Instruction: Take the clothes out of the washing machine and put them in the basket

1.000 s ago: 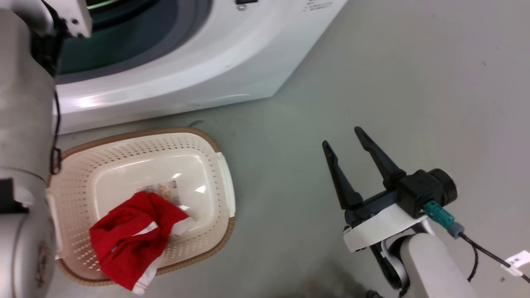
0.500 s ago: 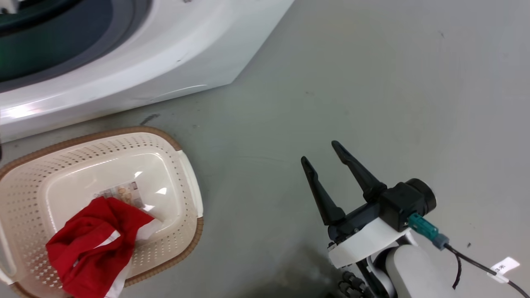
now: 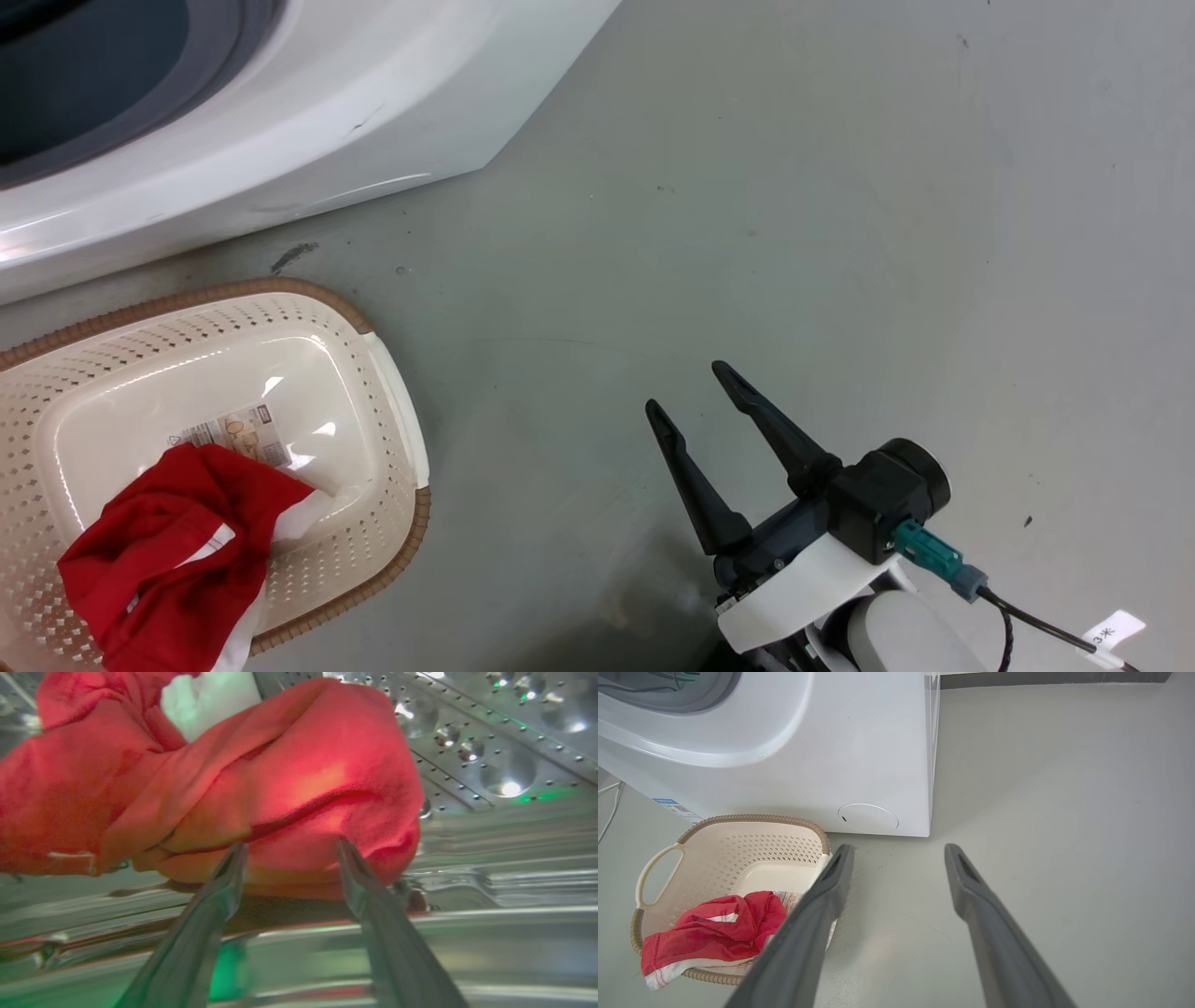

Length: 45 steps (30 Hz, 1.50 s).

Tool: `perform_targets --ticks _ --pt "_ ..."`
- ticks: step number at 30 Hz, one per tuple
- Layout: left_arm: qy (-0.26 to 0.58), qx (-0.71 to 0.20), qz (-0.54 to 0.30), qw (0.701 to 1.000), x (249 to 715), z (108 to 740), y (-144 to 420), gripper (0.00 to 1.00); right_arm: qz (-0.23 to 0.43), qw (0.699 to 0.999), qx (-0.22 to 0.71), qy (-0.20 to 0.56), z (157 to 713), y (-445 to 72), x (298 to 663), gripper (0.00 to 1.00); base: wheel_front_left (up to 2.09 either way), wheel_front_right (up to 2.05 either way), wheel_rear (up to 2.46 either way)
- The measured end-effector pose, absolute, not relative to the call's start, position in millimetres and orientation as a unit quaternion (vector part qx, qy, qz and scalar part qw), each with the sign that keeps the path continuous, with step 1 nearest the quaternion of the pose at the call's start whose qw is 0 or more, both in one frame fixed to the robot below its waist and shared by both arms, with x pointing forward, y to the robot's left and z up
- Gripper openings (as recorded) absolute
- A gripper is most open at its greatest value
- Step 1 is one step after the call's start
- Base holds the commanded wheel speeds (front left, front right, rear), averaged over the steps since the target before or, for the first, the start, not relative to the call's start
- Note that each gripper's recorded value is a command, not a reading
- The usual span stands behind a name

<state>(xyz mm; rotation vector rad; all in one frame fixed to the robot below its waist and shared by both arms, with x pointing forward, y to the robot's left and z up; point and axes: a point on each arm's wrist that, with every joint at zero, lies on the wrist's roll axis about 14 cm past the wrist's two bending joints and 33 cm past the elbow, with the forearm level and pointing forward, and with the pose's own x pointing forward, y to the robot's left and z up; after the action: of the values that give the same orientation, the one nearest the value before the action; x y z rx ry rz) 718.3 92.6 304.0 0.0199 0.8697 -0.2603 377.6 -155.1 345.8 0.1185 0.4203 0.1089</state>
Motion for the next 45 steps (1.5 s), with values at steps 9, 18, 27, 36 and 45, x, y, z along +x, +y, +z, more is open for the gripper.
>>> perform_targets --ticks 9,18,27,36,45 --pt "0.407 0.009 -0.126 0.905 721 302 88 0.0 0.054 0.974 0.066 0.211 346 -152 374 1.0 0.0 0.0 0.0" --pt "0.283 0.041 -0.099 0.953 746 351 104 0.0 0.052 0.977 0.067 0.198 354 -154 378 1.0 0.0 0.0 0.0" --pt "0.161 0.045 -0.113 0.979 734 405 99 0.0 0.058 0.984 0.059 0.16 375 -157 391 1.0 0.0 0.0 0.0" --pt "0.084 0.039 -0.114 0.989 688 450 103 0.0 0.064 0.99 0.051 0.113 407 -156 393 1.0 0.0 0.0 0.0" --pt "0.055 0.019 -0.116 0.992 624 482 109 0.0 0.069 0.993 0.044 0.079 432 -153 380 1.0 0.0 0.0 0.0"
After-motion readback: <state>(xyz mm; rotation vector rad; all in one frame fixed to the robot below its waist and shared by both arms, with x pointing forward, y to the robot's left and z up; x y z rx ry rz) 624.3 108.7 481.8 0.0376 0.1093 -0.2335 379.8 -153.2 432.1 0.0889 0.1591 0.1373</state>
